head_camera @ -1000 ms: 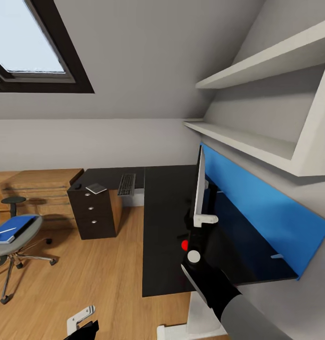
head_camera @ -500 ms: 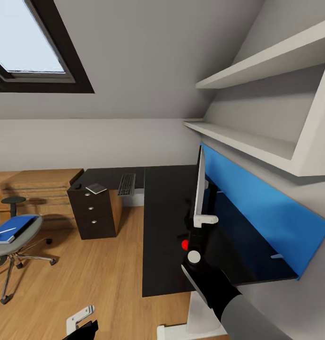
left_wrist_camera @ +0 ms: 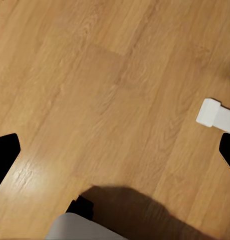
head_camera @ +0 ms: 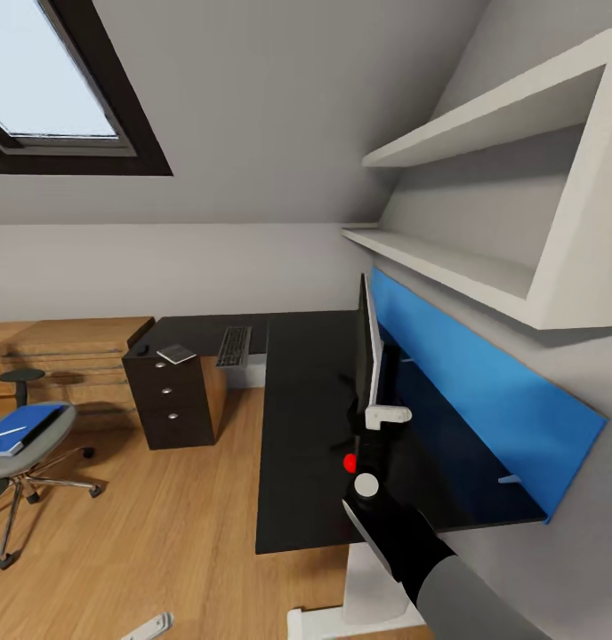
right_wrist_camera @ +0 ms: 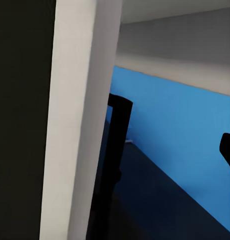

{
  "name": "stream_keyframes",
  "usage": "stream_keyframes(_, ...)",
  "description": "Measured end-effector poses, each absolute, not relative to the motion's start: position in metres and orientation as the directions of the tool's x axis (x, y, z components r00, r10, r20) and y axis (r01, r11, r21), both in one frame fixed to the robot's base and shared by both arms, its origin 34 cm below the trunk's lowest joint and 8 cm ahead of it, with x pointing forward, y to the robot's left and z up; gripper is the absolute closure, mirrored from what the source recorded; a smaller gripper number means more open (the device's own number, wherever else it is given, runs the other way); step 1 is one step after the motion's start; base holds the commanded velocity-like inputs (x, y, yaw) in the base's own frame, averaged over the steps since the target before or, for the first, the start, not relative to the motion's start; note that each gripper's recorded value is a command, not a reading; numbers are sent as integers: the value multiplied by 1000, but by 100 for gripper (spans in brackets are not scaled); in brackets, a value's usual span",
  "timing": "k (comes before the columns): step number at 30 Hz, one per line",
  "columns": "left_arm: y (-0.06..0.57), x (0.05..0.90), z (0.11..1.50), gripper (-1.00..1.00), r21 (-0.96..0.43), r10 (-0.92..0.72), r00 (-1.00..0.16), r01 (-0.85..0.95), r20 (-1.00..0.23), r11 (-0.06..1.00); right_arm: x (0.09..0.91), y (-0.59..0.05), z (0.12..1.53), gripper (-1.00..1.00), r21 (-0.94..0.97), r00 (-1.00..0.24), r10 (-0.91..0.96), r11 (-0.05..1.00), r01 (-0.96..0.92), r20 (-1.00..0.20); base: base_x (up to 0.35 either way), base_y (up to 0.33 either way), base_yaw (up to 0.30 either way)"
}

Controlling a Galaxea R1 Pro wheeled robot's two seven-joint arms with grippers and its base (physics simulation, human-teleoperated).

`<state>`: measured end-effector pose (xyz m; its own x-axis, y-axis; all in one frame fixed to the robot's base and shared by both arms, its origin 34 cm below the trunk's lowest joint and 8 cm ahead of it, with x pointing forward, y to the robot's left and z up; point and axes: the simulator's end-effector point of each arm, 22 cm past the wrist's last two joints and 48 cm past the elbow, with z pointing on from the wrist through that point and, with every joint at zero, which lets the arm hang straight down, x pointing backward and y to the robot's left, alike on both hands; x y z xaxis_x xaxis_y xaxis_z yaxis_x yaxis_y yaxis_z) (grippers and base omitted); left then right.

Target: In the bedroom, organize the workspace by keeping the computer under the desk, ensuring the monitor is on the desk, placing the keyboard on the desk next to the monitor, placing the mouse on the desk next to the keyboard, moving the folder from the swivel chair onto the desk next to the mouse, stacking the notebook on top of the folder with the pen on top of the notebook, and positioning the swivel chair next to the desk.

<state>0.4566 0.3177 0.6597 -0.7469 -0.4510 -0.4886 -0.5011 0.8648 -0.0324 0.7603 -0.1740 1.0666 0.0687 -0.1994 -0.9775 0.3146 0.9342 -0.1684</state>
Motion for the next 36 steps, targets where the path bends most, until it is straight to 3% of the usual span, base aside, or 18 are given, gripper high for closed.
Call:
stream_keyframes(17, 325, 449, 653, -100, -18, -449, -722, -518, -526, 855, 760, -173, 1066, -100, -168, 69, -199, 935, 313, -978, -113, -140, 0)
stream_keyframes(36, 325, 449, 653, -100, -19, -450, -721, -520, -526, 854, 760, -173, 1067, -100, -169, 70, -200, 935, 312, -977, -14, -44, 0)
